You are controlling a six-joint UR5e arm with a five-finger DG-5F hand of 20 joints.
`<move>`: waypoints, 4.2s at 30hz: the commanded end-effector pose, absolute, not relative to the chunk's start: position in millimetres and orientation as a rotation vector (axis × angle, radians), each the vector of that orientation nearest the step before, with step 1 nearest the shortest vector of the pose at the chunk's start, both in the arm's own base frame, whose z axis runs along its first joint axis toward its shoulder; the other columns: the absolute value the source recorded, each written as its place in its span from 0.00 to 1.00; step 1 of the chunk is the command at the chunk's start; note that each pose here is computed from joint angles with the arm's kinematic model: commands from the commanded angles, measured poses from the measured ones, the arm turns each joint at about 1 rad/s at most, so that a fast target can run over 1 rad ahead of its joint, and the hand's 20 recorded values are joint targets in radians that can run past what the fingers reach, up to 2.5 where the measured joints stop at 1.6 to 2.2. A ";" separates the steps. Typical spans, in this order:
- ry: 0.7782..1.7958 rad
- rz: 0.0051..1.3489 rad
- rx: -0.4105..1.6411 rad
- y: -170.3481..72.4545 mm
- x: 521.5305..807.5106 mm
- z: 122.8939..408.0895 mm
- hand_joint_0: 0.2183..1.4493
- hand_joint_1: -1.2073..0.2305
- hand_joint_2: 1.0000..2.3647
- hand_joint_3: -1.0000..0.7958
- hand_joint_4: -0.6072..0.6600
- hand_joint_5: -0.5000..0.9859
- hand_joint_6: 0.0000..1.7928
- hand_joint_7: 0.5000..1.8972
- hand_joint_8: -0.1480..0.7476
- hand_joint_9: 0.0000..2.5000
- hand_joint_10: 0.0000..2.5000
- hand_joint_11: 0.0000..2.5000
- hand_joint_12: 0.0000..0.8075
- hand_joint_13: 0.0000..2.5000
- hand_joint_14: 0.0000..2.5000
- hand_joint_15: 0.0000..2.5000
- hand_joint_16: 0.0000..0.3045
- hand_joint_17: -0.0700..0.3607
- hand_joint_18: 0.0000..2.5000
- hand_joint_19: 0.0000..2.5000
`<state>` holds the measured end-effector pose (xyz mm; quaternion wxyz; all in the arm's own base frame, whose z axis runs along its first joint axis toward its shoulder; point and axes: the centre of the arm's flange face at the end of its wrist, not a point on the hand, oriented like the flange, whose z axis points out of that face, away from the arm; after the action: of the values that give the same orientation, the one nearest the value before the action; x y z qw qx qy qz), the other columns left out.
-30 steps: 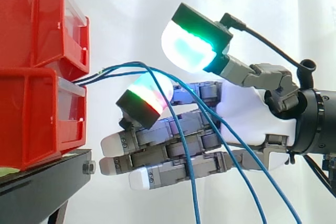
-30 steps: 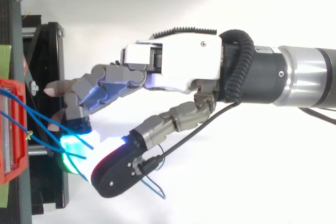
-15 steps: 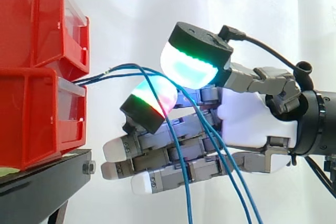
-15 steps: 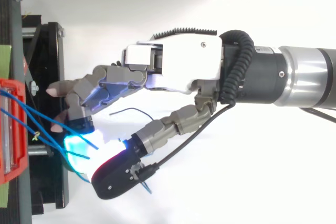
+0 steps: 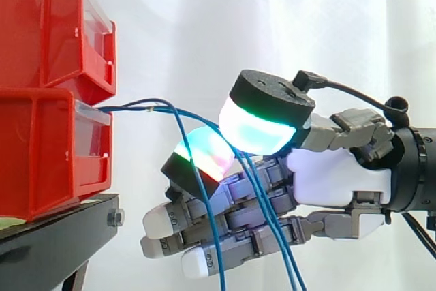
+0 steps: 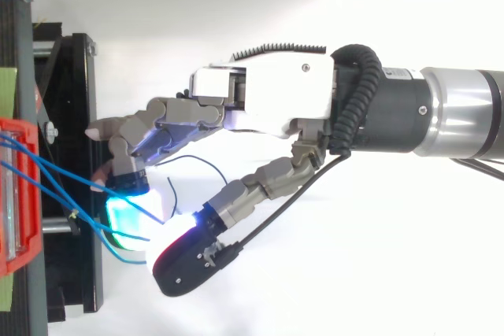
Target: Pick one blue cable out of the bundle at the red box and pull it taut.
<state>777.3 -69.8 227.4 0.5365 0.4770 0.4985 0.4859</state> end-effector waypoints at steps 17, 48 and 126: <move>1.186 1.154 1.134 -71.1 777.1 228.2 0.50 0.18 0.00 0.30 0.45 0.18 0.50 0.25 0.40 0.15 0.00 0.06 0.42 0.06 0.00 0.00 0.18 0.44 0.12 0.04; 1.187 1.155 1.134 -71.0 777.1 228.2 0.32 0.38 0.01 0.36 0.60 0.24 0.48 0.37 0.52 0.26 0.00 0.08 0.45 0.11 0.00 0.00 0.18 0.46 0.16 0.07; 1.259 1.067 1.137 -81.1 769.7 221.6 0.32 0.25 0.02 0.53 0.55 0.27 0.46 0.50 0.47 0.26 0.00 0.08 0.44 0.11 0.00 0.00 0.18 0.45 0.16 0.05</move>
<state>772.7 -77.7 224.2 0.5400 0.4762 0.5180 0.4618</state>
